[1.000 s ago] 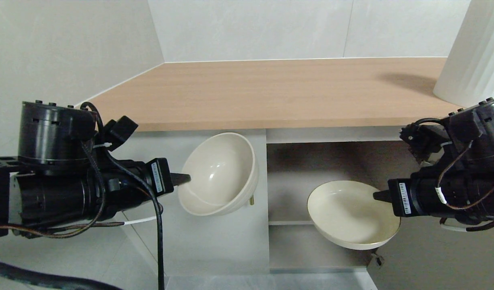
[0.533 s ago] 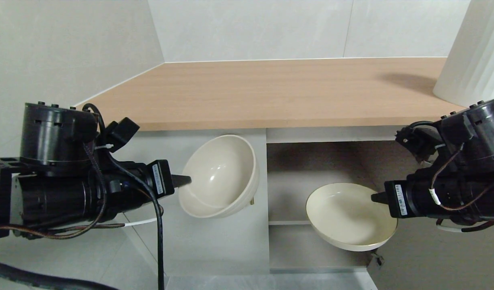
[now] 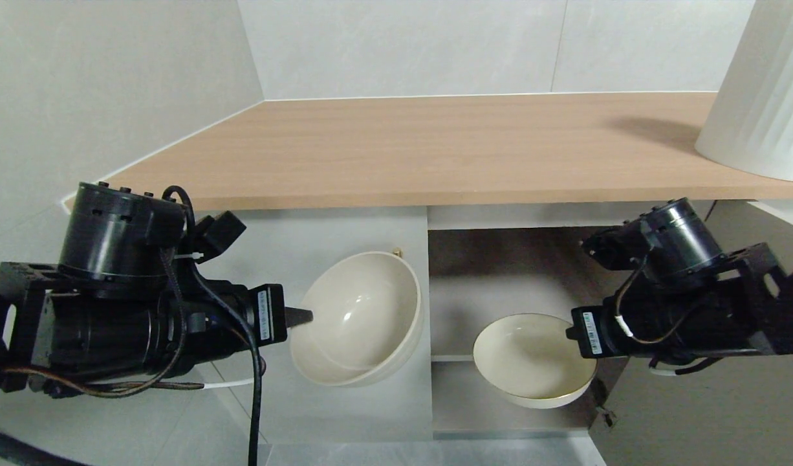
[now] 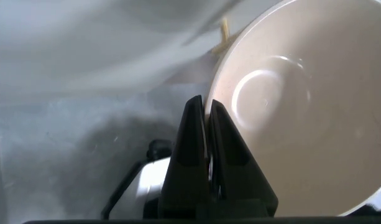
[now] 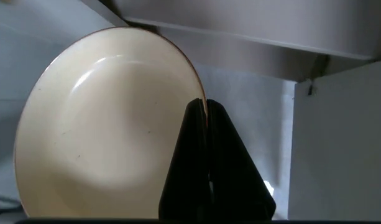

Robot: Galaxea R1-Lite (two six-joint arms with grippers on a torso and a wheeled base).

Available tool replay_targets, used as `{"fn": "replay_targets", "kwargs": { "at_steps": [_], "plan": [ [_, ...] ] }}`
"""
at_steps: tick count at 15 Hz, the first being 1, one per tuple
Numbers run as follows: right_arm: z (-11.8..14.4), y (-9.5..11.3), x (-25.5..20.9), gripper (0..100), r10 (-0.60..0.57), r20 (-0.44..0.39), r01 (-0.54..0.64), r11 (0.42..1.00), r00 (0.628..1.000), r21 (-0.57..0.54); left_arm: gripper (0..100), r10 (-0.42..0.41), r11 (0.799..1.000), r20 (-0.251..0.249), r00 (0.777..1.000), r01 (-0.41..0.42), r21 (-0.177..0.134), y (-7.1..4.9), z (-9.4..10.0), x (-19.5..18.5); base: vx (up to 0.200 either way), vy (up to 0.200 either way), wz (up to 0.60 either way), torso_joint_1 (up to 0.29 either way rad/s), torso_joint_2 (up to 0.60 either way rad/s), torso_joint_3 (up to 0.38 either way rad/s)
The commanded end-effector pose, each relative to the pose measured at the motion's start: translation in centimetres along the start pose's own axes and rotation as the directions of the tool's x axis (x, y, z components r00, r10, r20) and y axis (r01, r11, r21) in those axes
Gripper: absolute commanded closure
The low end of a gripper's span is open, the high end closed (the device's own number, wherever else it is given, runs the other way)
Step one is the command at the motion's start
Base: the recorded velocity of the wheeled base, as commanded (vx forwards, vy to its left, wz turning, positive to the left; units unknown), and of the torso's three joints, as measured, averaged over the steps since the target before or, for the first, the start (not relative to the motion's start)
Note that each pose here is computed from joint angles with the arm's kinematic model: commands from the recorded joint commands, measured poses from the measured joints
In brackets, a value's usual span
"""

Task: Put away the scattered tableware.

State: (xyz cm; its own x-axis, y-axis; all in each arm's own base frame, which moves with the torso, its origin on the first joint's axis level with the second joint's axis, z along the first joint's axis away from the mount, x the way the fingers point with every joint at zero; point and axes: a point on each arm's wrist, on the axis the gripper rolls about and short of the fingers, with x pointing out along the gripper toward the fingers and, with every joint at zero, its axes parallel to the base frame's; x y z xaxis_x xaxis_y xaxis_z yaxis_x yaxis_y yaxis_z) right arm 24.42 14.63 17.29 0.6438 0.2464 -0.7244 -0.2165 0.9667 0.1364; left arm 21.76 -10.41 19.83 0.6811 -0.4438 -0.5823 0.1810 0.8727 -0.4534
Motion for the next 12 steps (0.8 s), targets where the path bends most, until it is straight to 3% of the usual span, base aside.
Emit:
{"fn": "replay_targets", "kwargs": {
  "at_steps": [1,5,7,9,10,12],
  "plan": [
    [-1.2,-0.4,6.9,100,-0.072,-0.075,0.074,0.997,0.995,0.023,100,0.007,1.0,-0.017,1.0,-0.007,0.005,0.0,-0.1,0.3,0.0,0.0,0.0,0.0,0.0,0.0],
    [-1.4,-2.2,12.7,100,-0.169,0.018,0.167,0.982,0.985,0.085,100,0.02,1.0,-0.041,0.999,-0.02,0.004,0.1,-0.3,0.4,0.0,0.0,0.0,0.0,0.0,0.0],
    [-1.8,-3.7,16.6,100,-0.208,0.101,0.194,0.972,0.973,0.135,100,0.029,1.0,-0.059,0.998,-0.029,0.004,0.1,-0.4,0.6,0.0,0.0,0.0,0.0,0.0,0.0],
    [-1.9,-4.2,18.2,100,-0.243,0.154,0.219,0.963,0.958,0.157,100,0.03,1.0,-0.061,0.998,-0.03,0.004,0.1,-0.4,0.6,0.0,0.0,0.0,0.0,0.0,0.0],
    [-2.0,-4.6,19.5,100,-0.293,0.207,0.258,0.949,0.933,0.18,100,0.032,0.999,-0.064,0.997,-0.032,0.004,0.2,-0.4,0.6,0.0,0.0,0.0,0.0,0.0,0.0],
    [-2.2,-5.2,20.6,100,-0.312,0.215,0.273,0.943,0.925,0.192,100,0.033,0.999,-0.065,0.997,-0.032,0.004,0.2,-0.4,0.7,0.0,0.0,0.0,0.0,0.0,0.0]
  ]
}}
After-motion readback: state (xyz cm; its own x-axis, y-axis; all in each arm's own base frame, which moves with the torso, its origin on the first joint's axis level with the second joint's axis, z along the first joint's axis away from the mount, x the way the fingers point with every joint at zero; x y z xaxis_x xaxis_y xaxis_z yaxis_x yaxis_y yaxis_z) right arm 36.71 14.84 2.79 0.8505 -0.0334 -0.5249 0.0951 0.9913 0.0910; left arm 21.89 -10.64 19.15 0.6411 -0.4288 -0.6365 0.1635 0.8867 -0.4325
